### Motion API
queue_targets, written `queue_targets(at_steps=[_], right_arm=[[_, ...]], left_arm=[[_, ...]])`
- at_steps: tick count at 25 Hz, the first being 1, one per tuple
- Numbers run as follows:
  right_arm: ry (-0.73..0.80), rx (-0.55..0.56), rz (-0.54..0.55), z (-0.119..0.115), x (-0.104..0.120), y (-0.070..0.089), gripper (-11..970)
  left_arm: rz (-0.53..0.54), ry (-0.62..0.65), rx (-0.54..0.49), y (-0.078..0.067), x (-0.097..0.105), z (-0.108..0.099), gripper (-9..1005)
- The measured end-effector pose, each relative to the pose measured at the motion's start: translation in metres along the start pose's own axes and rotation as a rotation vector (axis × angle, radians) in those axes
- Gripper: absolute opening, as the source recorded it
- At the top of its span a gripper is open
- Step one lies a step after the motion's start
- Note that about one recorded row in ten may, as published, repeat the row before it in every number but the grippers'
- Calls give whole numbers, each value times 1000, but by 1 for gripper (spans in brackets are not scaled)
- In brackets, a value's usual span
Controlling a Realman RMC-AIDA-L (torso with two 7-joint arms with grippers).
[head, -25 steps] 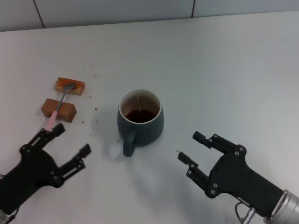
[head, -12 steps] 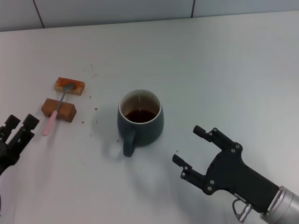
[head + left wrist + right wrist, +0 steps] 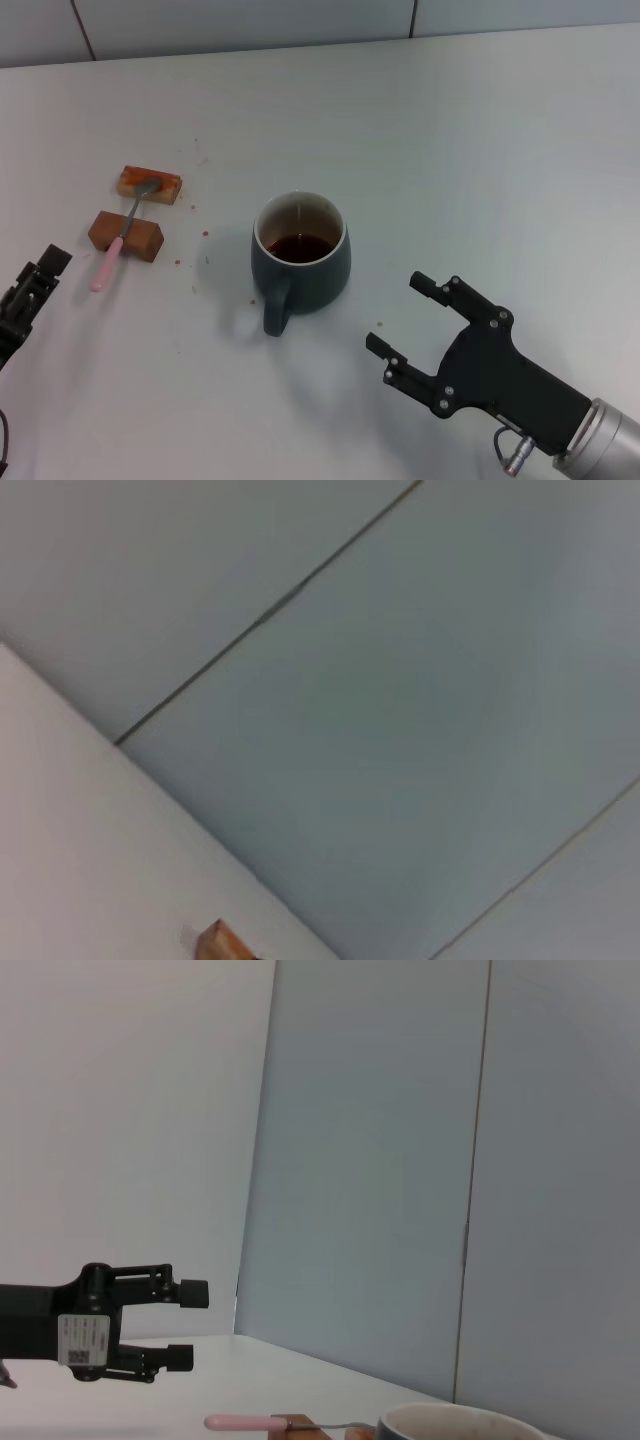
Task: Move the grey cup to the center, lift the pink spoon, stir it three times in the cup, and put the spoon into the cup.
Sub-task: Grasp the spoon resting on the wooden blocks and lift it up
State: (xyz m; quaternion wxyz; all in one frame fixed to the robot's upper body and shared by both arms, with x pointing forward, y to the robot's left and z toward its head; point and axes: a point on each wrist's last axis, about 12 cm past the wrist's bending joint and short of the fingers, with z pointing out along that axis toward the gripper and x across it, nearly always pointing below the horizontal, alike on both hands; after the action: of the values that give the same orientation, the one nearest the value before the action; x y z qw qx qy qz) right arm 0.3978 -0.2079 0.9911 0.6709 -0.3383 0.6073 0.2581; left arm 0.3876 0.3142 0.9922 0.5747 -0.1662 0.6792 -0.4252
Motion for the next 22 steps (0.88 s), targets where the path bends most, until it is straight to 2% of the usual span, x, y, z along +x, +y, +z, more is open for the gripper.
queue_targets(at_steps=[9, 22], right_arm=[[3, 3, -7, 0, 0, -1, 756], [2, 4, 1, 3, 0, -4, 756]], left_arm=[[-81, 22, -43, 4, 4, 4, 849], [-126, 43, -49, 5, 6, 9, 853]])
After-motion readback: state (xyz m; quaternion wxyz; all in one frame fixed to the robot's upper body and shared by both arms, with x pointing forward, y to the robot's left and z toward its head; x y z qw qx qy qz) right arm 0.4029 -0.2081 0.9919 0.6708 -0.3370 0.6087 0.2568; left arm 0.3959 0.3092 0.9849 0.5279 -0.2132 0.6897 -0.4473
